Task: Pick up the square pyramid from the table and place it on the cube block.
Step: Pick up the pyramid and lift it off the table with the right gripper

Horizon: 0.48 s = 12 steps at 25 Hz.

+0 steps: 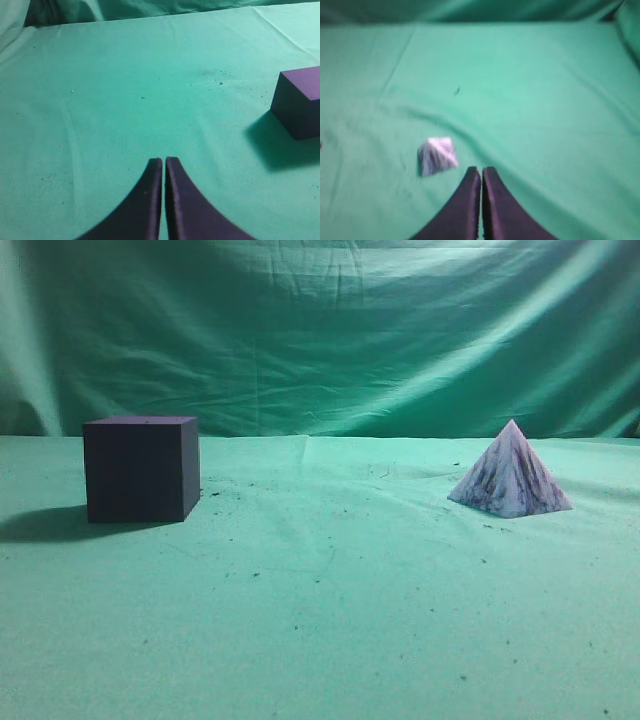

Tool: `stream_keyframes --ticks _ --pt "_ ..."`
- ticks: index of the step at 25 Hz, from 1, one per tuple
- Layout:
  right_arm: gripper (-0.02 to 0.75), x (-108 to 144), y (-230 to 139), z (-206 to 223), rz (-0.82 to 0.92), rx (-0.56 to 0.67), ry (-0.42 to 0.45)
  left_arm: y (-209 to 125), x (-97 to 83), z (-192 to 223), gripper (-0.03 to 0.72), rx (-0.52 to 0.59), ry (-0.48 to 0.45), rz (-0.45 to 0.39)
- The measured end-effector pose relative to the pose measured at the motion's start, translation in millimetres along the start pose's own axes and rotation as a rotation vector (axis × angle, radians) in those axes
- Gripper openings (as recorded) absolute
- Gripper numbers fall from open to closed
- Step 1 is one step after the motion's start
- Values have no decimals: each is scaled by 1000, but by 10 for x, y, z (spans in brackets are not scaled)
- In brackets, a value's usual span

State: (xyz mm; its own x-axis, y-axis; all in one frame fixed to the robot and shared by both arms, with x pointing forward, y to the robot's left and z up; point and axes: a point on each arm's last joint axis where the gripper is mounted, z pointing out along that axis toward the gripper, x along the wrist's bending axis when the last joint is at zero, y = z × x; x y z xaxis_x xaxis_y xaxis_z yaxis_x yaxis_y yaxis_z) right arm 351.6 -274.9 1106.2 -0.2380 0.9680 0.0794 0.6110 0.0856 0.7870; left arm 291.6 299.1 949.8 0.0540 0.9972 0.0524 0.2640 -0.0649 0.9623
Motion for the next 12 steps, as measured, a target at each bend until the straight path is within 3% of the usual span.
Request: stream_keyframes --ticks 3,6,11,12 --pt "0 43 213 280 -57 225 73 0 0 0 0 0 0 0" --pt "0 190 299 612 -161 389 92 0 0 0 0 0 0 0" --pt "0 552 362 1165 -316 507 31 0 0 0 0 0 0 0" --pt "50 608 373 1283 -302 523 30 0 0 0 0 0 0 0"
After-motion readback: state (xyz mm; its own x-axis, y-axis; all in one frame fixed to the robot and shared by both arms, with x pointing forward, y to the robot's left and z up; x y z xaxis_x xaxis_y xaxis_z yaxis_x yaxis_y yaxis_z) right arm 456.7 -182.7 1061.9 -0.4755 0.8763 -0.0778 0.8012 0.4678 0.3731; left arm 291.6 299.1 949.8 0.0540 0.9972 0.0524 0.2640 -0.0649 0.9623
